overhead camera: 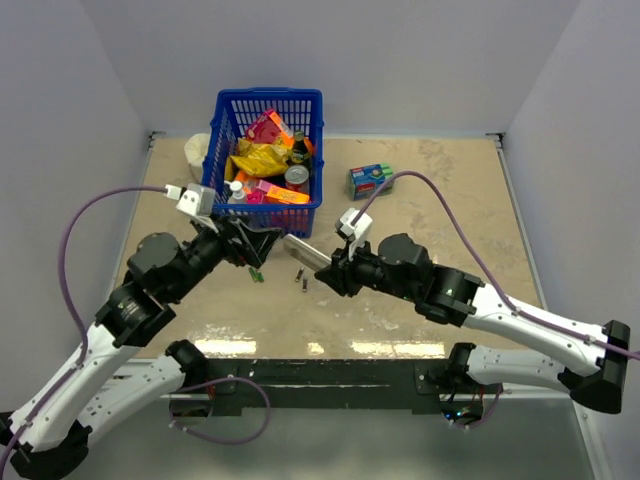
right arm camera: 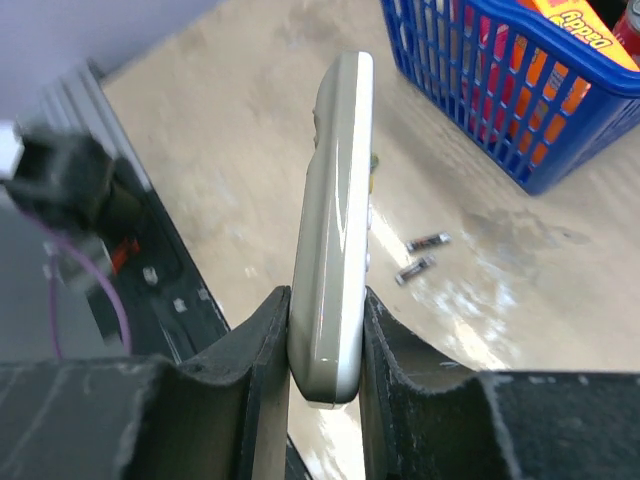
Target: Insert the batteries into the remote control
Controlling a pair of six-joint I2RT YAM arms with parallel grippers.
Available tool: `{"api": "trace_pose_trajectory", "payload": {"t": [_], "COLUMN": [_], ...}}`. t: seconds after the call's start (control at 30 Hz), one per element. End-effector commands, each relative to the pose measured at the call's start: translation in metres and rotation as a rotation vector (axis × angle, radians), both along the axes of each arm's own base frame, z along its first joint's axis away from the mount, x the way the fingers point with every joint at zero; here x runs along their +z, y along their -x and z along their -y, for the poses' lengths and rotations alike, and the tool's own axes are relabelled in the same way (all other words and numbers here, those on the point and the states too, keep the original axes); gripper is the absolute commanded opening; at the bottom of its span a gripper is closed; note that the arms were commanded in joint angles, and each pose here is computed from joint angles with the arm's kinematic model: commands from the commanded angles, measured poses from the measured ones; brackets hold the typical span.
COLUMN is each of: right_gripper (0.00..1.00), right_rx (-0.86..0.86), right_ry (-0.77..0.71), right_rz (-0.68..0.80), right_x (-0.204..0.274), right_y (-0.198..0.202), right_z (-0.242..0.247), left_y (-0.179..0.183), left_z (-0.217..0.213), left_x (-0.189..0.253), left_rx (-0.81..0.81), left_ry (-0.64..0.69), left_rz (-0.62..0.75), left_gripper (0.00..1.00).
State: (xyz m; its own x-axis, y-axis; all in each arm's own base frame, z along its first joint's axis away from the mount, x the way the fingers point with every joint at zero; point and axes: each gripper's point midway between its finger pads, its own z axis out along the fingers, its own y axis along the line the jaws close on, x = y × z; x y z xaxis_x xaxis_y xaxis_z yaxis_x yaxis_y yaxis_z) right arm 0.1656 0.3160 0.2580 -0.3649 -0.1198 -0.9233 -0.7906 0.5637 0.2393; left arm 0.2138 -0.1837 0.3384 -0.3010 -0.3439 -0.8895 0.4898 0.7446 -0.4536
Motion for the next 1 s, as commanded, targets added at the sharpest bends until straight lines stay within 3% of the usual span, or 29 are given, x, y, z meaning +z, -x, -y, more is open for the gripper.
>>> {"api": "trace_pose_trajectory", "payload": {"t": [0.0,0.03,0.13,0.33,0.53,0.97], "right_gripper": [0.00,0.00,0.00,0.00,0.00,0.00], "right_rx": [0.232,0.280,0.419,0.560,0.629,0.653], "right_ry": [0.188,0.267,0.328,0.393,0.424,0.395], "right_rz": [0.196,0.168,0.195,0.255,0.265,0.344], "right_x": [0.033,0.020,0.039,0.065,0.069,0.085], "right_y": [0.021,0.026,0.041,0.049,0.051,0.051], "right_z": [0.017,0.020,0.023,0.020,0.016,0.014], "left_y": [0.025,0.033,0.051,0.068,0.071,0.081], "left_z": [0.020,0.021,0.035,0.055,0.064,0.061], "left_x": [0.025,0.022,0.008,0.000,-0.015,-0.037], "left_rx": [-0.353,-0.412,-0.609,-0.830,-0.943,-0.991], "left_ry": [-0.442,-0.477,-0.566,-0.586,-0.609,-0.596], "left_rz": [0.397,0.390,0.466,0.560,0.508,0.425], "left_gripper": [0.91,0.91,0.92,0.92,0.87,0.73]}}
